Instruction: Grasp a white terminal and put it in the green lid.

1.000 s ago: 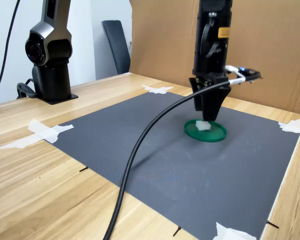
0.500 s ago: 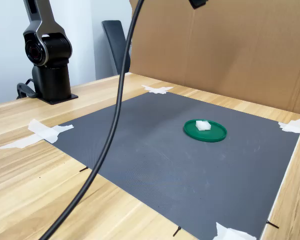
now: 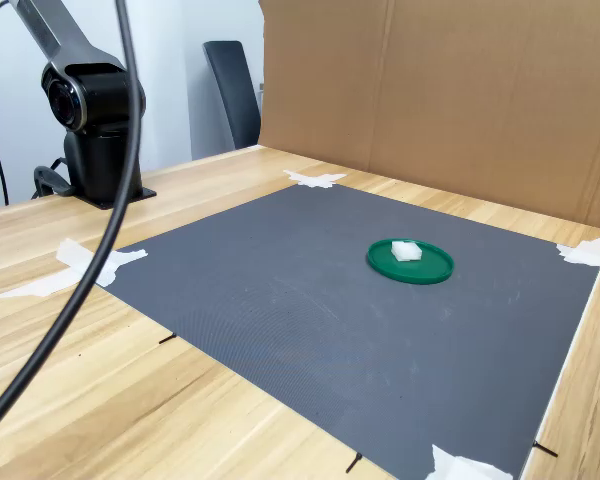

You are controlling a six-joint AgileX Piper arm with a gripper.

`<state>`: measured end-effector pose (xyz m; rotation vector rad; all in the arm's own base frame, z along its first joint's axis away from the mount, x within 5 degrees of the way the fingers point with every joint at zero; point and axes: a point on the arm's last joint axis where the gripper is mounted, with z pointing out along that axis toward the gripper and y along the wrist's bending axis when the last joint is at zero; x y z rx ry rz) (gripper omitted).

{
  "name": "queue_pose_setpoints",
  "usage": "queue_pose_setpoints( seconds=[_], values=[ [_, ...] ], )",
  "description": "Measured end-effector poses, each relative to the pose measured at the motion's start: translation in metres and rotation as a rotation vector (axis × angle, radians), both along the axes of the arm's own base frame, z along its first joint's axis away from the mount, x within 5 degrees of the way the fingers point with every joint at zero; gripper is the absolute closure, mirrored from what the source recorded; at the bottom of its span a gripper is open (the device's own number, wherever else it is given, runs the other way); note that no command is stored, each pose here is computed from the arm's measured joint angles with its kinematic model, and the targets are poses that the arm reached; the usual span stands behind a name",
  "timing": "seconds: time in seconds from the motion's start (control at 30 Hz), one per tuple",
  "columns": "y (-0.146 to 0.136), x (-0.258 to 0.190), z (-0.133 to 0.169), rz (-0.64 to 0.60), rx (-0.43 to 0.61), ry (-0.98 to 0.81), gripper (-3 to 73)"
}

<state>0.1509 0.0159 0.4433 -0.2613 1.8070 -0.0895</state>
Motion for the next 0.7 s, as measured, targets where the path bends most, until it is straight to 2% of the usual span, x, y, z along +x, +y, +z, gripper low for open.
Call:
queue_pose_setpoints(
  seconds=[0.07,0.13,0.43,0.53,0.6,0.7],
  values=[
    [-0.015,-0.039,-0.033,-0.088,0.030,-0.049,72.0],
    [-0.017,-0.056,-0.068,-0.108,0.049,-0.010,72.0],
    [-0.019,-0.112,-0.130,-0.117,0.056,-0.071,72.0],
    [-0.019,-0.118,-0.152,-0.117,0.056,-0.071,72.0],
    [-0.020,-0.122,-0.177,-0.118,0.055,-0.066,72.0],
    [-0.020,-0.121,-0.187,-0.119,0.056,-0.048,72.0]
  ],
)
